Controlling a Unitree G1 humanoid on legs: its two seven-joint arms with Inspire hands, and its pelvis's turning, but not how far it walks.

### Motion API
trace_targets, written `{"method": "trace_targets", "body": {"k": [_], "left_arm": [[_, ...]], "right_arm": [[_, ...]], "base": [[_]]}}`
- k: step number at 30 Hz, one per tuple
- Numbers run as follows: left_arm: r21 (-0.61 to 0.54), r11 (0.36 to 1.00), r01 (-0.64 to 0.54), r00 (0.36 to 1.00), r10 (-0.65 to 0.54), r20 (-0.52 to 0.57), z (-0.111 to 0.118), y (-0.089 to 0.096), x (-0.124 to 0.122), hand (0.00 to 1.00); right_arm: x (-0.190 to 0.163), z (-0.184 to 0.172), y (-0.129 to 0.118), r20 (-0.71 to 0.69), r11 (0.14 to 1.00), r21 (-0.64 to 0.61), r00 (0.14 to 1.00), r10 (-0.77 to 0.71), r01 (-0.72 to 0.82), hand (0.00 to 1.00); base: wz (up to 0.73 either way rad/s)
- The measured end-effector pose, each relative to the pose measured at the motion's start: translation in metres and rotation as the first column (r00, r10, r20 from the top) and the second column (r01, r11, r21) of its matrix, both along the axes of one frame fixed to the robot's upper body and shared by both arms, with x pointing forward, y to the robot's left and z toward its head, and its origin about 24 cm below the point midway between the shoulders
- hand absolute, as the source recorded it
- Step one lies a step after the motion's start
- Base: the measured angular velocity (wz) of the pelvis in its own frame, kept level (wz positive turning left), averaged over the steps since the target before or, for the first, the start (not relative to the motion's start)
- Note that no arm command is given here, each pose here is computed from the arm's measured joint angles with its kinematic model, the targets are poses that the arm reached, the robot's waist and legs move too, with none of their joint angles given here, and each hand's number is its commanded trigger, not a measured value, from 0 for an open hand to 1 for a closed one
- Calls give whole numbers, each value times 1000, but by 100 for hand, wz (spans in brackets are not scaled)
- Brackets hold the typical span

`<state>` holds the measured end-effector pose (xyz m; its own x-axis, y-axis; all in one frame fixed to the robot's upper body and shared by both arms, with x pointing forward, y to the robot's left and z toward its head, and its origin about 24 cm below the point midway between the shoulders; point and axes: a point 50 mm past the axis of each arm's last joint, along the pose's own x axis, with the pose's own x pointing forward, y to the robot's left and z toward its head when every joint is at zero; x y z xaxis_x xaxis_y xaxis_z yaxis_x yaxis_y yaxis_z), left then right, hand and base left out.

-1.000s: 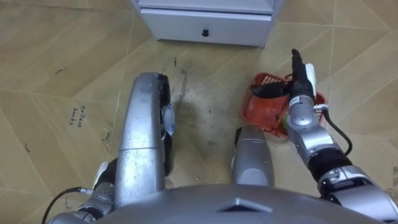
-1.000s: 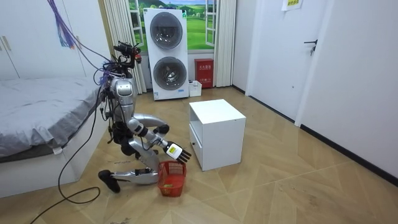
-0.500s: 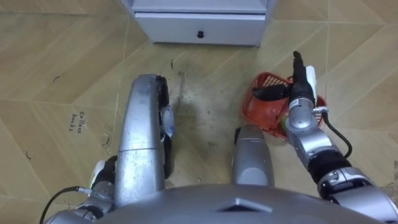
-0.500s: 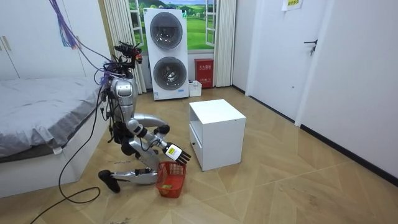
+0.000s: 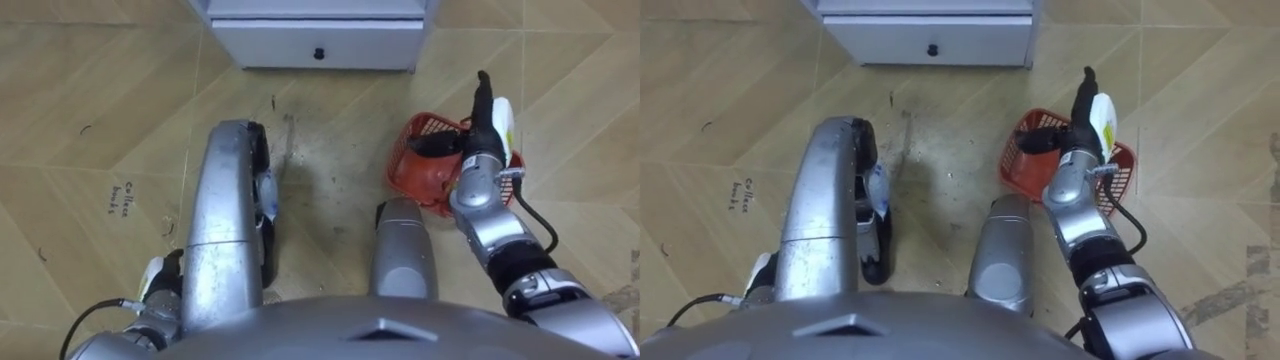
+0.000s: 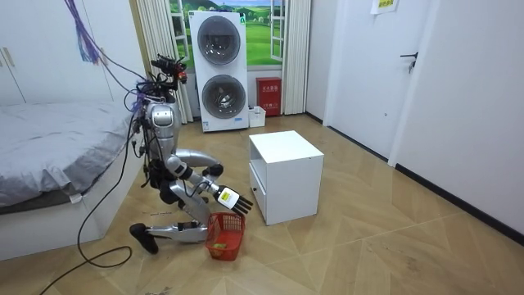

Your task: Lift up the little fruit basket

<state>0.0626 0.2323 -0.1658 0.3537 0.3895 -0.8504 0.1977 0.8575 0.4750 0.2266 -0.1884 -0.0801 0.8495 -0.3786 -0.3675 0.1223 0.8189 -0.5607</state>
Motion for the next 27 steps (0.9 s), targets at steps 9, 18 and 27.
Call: {"method": "trace_targets", "body": {"k": [9, 18, 27], "left_arm": [[21, 1000, -6, 1000, 6, 8, 1, 1, 0, 0], [31, 999, -6, 1000, 6, 10, 1, 2, 1, 0], [33, 999, -42, 999, 42, -7, 0, 3, -4, 0]], "right_arm": [[0, 1, 0, 8, 1000, -16, 1000, -5, 5, 0], [0, 1, -1, 11, 1000, -14, 1000, -17, 17, 0], [-24, -17, -5, -85, 992, 76, 992, -98, 104, 0]], "base": [[0], [-4], [1]]}}
